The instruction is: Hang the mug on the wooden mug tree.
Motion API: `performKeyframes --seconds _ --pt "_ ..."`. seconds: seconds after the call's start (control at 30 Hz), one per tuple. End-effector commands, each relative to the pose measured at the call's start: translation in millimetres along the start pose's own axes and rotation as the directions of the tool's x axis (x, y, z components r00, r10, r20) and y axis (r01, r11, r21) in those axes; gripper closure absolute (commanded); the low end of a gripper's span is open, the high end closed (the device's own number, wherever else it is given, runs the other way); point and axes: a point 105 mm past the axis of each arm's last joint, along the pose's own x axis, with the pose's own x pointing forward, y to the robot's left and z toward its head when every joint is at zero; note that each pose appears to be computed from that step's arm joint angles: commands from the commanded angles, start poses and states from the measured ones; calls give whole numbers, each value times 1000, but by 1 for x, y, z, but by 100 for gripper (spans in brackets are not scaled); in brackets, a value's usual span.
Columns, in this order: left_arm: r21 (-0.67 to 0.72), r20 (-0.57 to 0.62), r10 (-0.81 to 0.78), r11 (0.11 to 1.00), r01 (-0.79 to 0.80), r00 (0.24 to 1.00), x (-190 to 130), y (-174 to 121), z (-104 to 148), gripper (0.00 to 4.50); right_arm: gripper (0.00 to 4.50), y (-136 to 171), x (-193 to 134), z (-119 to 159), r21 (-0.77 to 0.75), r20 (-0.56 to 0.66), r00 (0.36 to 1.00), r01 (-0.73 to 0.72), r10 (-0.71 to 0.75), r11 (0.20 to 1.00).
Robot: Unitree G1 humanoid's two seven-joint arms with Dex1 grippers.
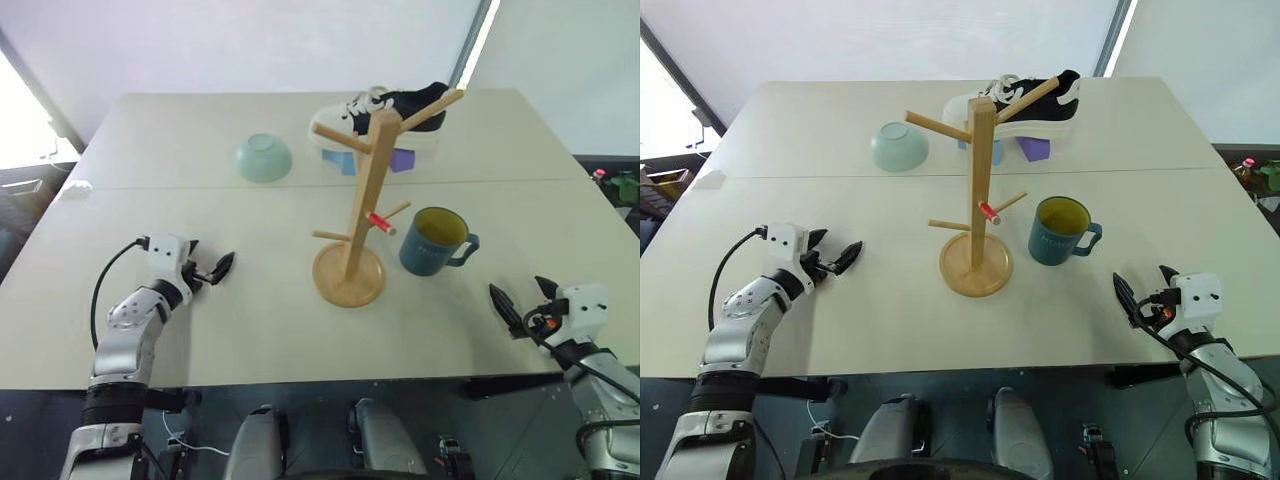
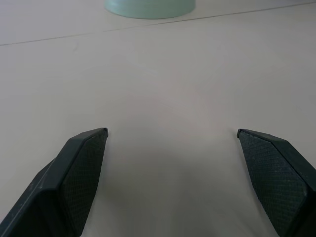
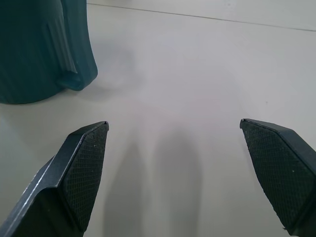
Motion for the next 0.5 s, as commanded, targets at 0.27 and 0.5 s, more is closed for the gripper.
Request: performKeyframes --seconds 0.27,0.5 --pt "18 34 -5 1000 5 999 -6 1 13 0 7 8 4 13 -22 53 998 -29 30 999" --pt "44 91 -256 967 253 962 -23 -37 27 0 7 21 7 15 -45 51 995 -86 89 995"
